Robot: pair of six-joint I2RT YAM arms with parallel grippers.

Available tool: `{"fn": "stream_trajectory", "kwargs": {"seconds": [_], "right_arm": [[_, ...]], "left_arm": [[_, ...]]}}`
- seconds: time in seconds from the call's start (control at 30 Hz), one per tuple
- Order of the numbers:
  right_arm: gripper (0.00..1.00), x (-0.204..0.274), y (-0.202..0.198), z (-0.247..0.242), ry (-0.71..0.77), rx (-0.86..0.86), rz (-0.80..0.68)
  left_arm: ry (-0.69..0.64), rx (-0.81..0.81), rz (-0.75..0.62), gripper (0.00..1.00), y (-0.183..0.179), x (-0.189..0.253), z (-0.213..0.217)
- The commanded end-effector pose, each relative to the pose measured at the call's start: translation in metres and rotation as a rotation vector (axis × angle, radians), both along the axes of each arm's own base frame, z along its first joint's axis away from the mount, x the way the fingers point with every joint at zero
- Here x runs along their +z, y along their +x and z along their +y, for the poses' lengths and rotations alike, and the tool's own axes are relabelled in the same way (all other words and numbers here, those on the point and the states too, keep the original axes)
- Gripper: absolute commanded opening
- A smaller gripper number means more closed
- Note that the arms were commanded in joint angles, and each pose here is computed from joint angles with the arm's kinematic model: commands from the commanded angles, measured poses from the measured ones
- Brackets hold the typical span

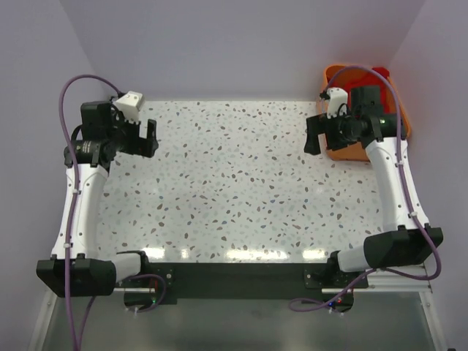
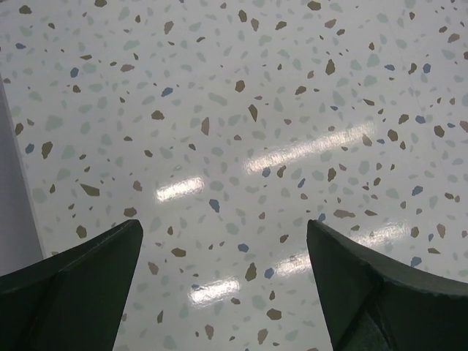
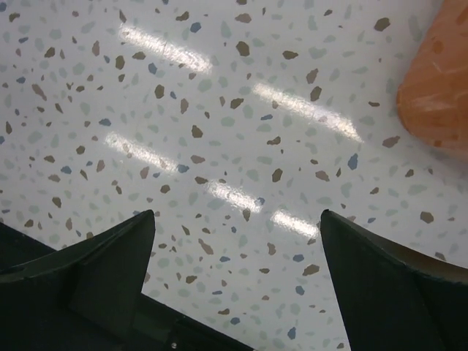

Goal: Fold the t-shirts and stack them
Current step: Grab the tshirt from the pile

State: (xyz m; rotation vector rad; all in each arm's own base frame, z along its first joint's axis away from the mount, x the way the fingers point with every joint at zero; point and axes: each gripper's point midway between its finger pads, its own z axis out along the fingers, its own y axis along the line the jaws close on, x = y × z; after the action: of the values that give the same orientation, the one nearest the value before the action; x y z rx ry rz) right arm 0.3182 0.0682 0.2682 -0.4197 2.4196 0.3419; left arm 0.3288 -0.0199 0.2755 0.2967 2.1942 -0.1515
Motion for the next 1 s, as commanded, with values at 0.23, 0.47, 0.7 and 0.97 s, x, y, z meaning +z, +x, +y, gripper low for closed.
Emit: {"fn": "stream_trajectory", "kwargs": {"seconds": [0.23,0.47,0.7,0.97], "right_arm": [[0.99,0.115,0.117,-0.140,-0.070,-0.594,-0.389],[0.99,0.101,0.176,-0.217,-0.120,-0.883,-0.479],[0.99,0.020,0.217,-0.240,-0.112,-0.994,-0.382],[0.99,-0.036,0.259,-0.244,-0.047,-1.002,-0.364]], "left_arm": [[-0.032,-0.014,-0.134,1.00,0.044,0.049,-0.005],[-0.107,-0.047,-0.106,1.00,0.075,0.035,-0.016],[-0.128,-0.074,-0.054,1.00,0.088,0.014,-0.021],[-0.161,-0.089,0.032,1.00,0.099,-0.016,-0.026]]}}
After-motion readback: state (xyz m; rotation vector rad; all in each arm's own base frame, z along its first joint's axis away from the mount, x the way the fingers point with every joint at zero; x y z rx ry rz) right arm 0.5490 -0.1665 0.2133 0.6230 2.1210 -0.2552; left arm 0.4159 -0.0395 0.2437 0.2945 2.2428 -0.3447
